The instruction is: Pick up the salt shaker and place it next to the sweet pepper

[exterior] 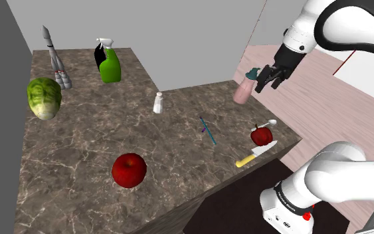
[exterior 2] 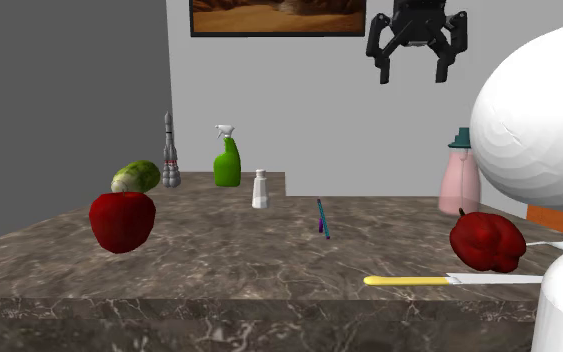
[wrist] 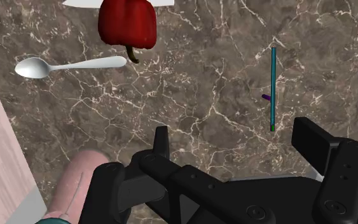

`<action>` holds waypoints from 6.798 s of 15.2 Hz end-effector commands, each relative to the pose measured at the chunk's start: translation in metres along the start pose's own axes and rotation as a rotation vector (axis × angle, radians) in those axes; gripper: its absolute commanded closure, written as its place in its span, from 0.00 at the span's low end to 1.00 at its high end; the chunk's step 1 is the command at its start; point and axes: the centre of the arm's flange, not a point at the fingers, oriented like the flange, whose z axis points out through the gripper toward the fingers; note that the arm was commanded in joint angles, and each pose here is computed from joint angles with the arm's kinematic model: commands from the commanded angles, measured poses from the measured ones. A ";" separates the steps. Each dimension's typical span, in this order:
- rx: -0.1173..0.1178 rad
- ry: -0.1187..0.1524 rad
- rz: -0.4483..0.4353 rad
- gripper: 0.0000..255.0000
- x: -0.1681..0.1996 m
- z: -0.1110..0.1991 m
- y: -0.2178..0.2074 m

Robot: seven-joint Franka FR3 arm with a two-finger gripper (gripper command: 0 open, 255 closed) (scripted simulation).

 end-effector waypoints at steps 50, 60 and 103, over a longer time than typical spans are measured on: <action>0.025 -0.045 0.010 0.00 0.302 0.211 -0.285; 0.025 -0.045 0.010 1.00 0.302 0.211 -0.285; 0.025 -0.045 0.010 1.00 0.246 0.027 -0.219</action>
